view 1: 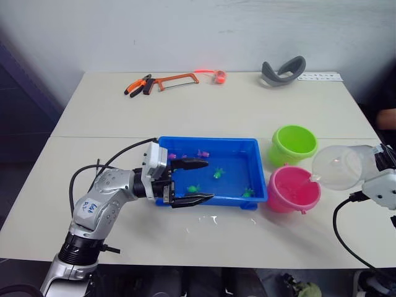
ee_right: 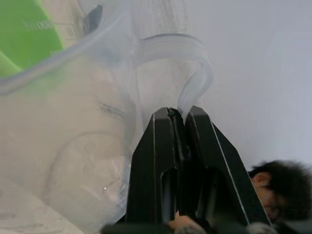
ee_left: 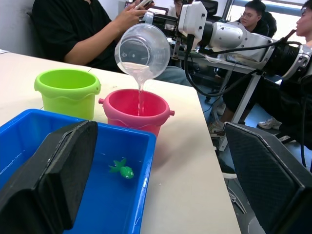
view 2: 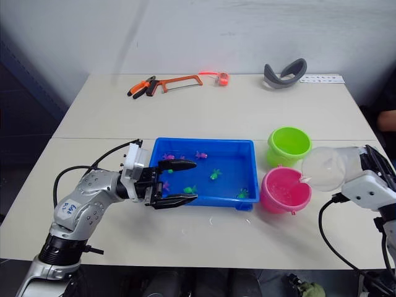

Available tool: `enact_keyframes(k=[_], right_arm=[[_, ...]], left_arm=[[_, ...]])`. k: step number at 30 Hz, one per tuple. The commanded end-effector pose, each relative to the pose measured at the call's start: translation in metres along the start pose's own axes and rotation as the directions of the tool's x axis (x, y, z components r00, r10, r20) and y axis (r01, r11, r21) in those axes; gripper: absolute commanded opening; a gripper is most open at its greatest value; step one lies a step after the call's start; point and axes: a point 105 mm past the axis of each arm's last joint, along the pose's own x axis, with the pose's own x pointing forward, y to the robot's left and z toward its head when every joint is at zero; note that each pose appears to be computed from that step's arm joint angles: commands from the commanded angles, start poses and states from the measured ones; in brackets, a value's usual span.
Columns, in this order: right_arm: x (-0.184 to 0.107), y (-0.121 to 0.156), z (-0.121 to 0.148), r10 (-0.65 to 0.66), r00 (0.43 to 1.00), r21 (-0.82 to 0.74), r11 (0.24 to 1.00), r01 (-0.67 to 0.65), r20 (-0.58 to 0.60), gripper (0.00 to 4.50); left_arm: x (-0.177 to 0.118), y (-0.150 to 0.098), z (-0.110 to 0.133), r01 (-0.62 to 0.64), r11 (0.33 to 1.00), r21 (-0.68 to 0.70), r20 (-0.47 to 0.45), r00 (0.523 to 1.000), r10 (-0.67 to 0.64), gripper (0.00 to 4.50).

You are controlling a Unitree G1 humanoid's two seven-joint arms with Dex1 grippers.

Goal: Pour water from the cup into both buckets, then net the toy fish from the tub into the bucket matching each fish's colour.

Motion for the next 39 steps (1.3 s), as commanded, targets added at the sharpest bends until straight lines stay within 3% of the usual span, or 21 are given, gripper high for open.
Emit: enact_keyframes(k=[1,5,9,11,17,22,29,39], right_arm=[[-0.003,-0.018,0.001,-0.061,0.998,0.09,0.994,0.06,0.009,0.07],[-0.004,-0.021,-0.003,-0.073,0.997,0.221,0.972,0.073,-0.01,0.07],[0.0,-0.029,-0.008,-0.097,0.994,0.41,0.906,0.106,-0.044,0.07],[0.005,-0.035,-0.013,-0.102,0.992,0.417,0.9,0.124,-0.076,0.07],[0.03,-0.049,-0.019,-0.108,0.988,0.332,0.933,0.14,-0.113,0.07],[0.06,-0.054,-0.031,-0.105,0.984,0.257,0.956,0.14,-0.146,0.07],[0.086,-0.044,-0.034,-0.075,0.99,0.211,0.972,0.099,-0.12,0.07],[0.112,-0.028,-0.016,-0.007,0.999,0.105,0.994,0.012,-0.049,0.07]], left_arm=[[-0.004,0.0,0.008,0.002,0.999,0.049,0.002,1.0,-0.002,4.5],[-0.009,0.004,0.009,-0.014,0.998,0.058,-0.003,1.0,0.014,4.5],[-0.013,0.011,0.019,-0.059,0.997,0.046,0.051,0.997,0.057,4.5],[-0.016,0.017,0.024,-0.089,0.995,0.041,0.069,0.994,0.086,4.5],[-0.019,0.039,0.032,-0.219,0.976,0.022,0.092,0.972,0.216,4.5],[-0.016,0.046,0.04,-0.242,0.969,0.037,0.108,0.965,0.237,4.5],[-0.012,0.048,0.041,-0.266,0.962,0.055,0.112,0.959,0.259,4.5],[-0.005,0.05,0.035,-0.294,0.951,0.09,0.096,0.953,0.286,4.5]])
